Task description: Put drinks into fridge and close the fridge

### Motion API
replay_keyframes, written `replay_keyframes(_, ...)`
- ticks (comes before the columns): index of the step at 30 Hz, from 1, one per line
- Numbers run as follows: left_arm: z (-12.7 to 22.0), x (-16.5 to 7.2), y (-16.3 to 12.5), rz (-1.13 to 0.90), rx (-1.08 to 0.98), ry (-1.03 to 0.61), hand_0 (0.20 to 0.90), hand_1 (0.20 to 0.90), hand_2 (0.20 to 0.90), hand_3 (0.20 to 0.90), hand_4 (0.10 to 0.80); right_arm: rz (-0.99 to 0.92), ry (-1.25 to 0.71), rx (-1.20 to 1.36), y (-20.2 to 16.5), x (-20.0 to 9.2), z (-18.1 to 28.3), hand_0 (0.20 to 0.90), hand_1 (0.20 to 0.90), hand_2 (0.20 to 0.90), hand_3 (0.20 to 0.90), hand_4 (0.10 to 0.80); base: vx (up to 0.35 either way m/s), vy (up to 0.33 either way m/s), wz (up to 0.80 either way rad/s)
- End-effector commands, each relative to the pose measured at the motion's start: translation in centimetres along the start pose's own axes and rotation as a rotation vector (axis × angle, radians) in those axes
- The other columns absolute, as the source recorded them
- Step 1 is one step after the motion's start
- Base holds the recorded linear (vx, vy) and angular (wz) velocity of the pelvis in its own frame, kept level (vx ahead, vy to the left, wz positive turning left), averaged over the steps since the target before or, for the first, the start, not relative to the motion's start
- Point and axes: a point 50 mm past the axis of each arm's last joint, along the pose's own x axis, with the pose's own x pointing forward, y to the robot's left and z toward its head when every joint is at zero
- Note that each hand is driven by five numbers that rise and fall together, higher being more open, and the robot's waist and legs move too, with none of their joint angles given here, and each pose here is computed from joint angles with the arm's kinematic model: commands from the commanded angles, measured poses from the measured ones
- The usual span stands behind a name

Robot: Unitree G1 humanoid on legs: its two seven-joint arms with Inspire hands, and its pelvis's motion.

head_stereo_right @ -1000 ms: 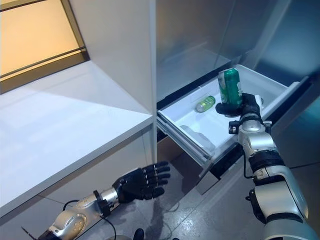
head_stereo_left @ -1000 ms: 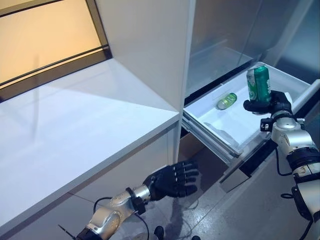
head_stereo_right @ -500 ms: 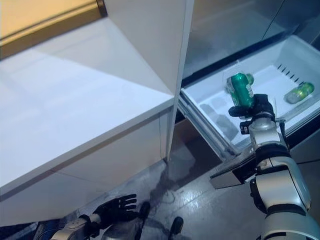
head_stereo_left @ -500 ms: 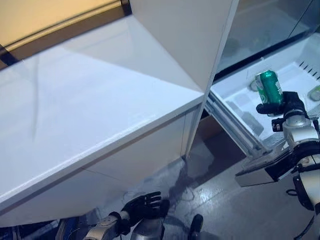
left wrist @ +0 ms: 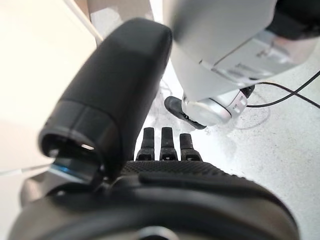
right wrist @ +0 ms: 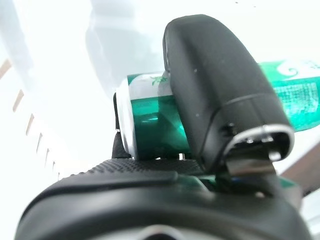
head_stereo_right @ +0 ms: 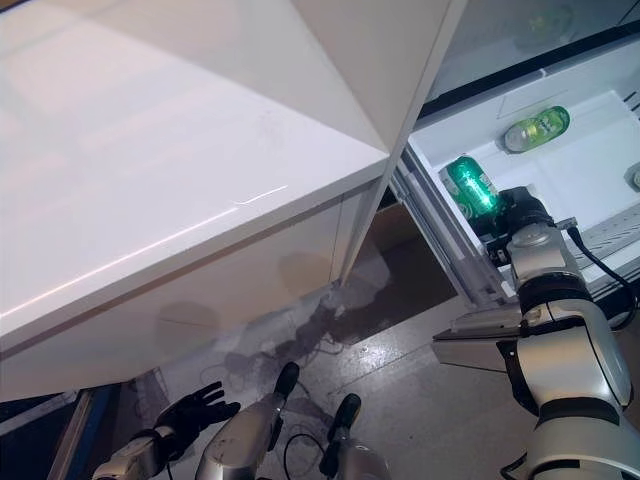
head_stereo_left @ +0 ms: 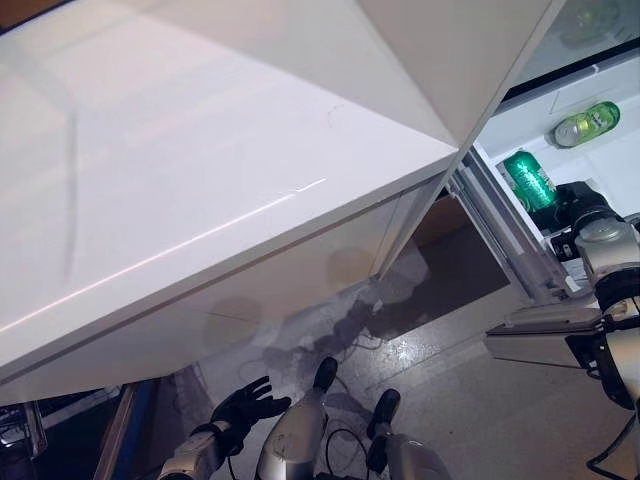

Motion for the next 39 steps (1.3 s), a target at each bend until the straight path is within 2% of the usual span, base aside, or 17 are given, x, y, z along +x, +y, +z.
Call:
replay_keyframes(1,-0.9,-1.0,1.5,0.013,0.007,0.018,0.900,0.900,0.900,0.900,0.800,-0.100,-0.120,-0.101,-5.1,-1.0,3.8,0.300,0.300,0.300,0.200,0.100,0.000,0.000,0.00)
replay_keyframes(15,-0.8,-1.0,1.3,-0.032,0.088,0.030,0.900,0.900,0.900,0.900,0.800,0.074,0.135,-0.317,-3.8,-0.6,-1.5,0.300,0.300,0.300,0.200,0.100,-0.001,-0.002,0.01)
replay_keyframes(16,-0.8,-1.0,1.3,-0.030,0.091,0.032,0.900,0.900,0.900,0.900,0.800,0.080,0.142,-0.322,-3.8,-0.6,-1.6,0.404,0.404,0.404,0.321,0.221,-0.035,-0.007,0.00)
replay_keyframes(17,-0.8,-1.0,1.3,-0.029,0.092,0.033,0.900,0.900,0.900,0.900,0.800,0.083,0.144,-0.322,-3.7,-0.6,-1.7,0.451,0.451,0.451,0.376,0.276,0.000,0.000,0.00)
replay_keyframes(18,-0.8,-1.0,1.3,-0.024,0.092,0.037,0.900,0.900,0.900,0.900,0.800,0.091,0.143,-0.321,-3.7,-0.6,-1.7,0.535,0.535,0.535,0.475,0.375,0.000,0.000,0.00)
replay_keyframes(19,-0.8,-1.0,1.4,-0.022,0.094,0.040,0.900,0.900,0.900,0.900,0.800,0.095,0.141,-0.319,-3.5,-0.5,-1.7,0.573,0.573,0.573,0.518,0.418,-0.037,-0.005,0.00)
replay_keyframes(20,-0.9,-1.0,1.3,-0.018,0.098,0.045,0.900,0.900,0.900,0.900,0.800,0.101,0.141,-0.311,-3.3,-0.5,-1.7,0.900,0.900,0.900,0.900,0.800,-0.037,-0.010,-0.01)
replay_keyframes(24,-1.0,-1.0,1.6,-0.002,0.105,0.063,0.900,0.900,0.900,0.900,0.800,0.102,0.095,-0.242,-2.6,-0.4,-1.4,0.900,0.900,0.900,0.900,0.800,-0.051,-0.011,-0.01)
replay_keyframes(30,-1.5,-1.2,2.3,0.039,0.109,0.106,0.900,0.900,0.900,0.900,0.800,0.090,-0.138,-0.056,-2.8,-1.0,2.2,0.900,0.900,0.900,0.900,0.800,-0.036,-0.001,-0.13)
replay_keyframes(39,-2.9,-1.9,3.4,0.087,0.075,0.159,0.900,0.900,0.900,0.900,0.800,-0.076,-0.450,0.158,-7.3,-4.3,6.8,0.900,0.900,0.900,0.900,0.800,-0.019,-0.002,-0.16)
